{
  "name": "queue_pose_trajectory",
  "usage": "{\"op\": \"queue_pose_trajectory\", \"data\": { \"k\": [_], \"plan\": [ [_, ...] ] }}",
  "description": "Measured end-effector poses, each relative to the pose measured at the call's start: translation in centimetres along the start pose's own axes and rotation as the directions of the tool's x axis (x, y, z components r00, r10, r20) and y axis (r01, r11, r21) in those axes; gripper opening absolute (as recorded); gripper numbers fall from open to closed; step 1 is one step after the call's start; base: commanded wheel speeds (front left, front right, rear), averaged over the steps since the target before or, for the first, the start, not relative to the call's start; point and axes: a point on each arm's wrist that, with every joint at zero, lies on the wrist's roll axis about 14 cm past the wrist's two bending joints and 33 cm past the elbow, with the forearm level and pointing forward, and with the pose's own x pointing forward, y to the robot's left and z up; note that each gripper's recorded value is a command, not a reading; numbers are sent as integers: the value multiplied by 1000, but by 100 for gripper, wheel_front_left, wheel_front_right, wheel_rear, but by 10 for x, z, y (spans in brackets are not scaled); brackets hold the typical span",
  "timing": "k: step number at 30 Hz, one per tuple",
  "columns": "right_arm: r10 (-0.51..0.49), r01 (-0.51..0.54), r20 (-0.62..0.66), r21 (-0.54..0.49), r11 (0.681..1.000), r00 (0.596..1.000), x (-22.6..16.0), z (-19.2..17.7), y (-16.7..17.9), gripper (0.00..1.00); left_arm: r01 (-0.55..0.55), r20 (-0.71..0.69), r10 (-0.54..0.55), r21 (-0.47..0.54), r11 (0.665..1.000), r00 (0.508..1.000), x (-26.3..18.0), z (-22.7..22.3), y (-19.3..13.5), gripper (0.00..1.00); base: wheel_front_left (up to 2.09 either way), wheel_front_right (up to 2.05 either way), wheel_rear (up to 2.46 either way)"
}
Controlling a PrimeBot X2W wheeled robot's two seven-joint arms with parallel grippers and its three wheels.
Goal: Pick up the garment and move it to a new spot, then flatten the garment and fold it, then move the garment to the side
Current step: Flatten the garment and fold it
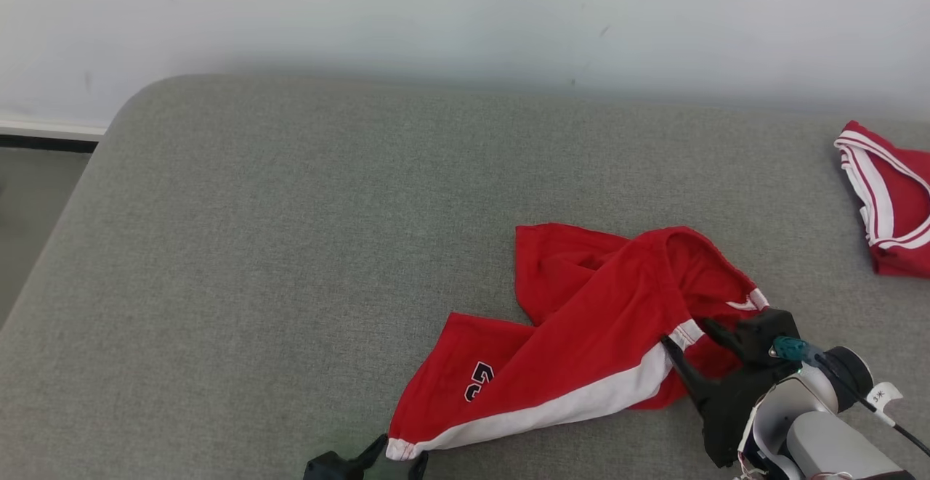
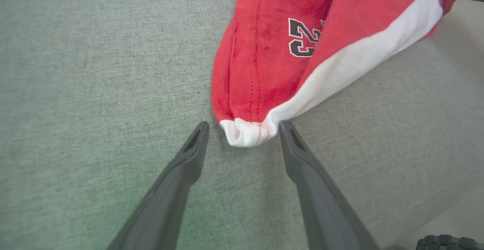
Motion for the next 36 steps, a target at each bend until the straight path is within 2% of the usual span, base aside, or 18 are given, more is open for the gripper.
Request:
{"op": "queue_pose_trajectory", "data": {
  "k": [1, 2, 6, 14, 21, 25, 29, 33, 34, 36],
  "plan": [
    [5, -4, -7, 1, 1000, 1000, 1, -1, 0, 15, 1, -4, -1, -2, 1000, 1000, 1, -1, 0, 13, 0, 0, 0],
    [9, -9, -9, 1, 1000, 1000, 2, -1, 1, 0, 1, -8, -1, -4, 1000, 1000, 2, -1, 0, 0, 0, 0, 0],
    [26, -26, 12, -2, 1000, 1000, 3, 4, 5, 0, -1, -1, 1, -33, 999, 1000, 5, 2, -1, 0, 0, 0, 0],
    [37, -42, 174, 26, 999, 984, -8, 34, 11, 0, -35, 115, 41, -59, 998, 992, 0, 36, 13, 0, 0, 0, 0],
    [-25, -4, 328, 88, 996, 944, -23, 78, -8, 0, -56, 251, 54, 1, 998, 966, 1, 89, 32, 0, 0, 0, 0],
    [-76, 14, 431, 145, 989, 899, -29, 120, -28, 0, -42, 352, -1, 115, 992, 936, 14, 147, 39, 0, 0, 0, 0],
    [-94, -6, 535, 183, 983, 840, -27, 177, -43, 0, -28, 402, -78, 252, 967, 912, 34, 210, 40, 0, 0, 0, 0],
    [-107, -19, 597, 201, 980, 795, -18, 229, -63, 0, -22, 453, -136, 327, 945, 881, 57, 284, 39, 0, 0, 0, 0],
    [-104, -24, 617, 195, 981, 780, -10, 255, -71, 0, -29, 468, -153, 360, 933, 870, 68, 316, 40, 0, 0, 0, 0],
    [-100, -35, 642, 193, 981, 760, -3, 284, -78, 0, -34, 477, -161, 375, 926, 864, 80, 345, 42, 0, 0, 0, 0]
  ]
}}
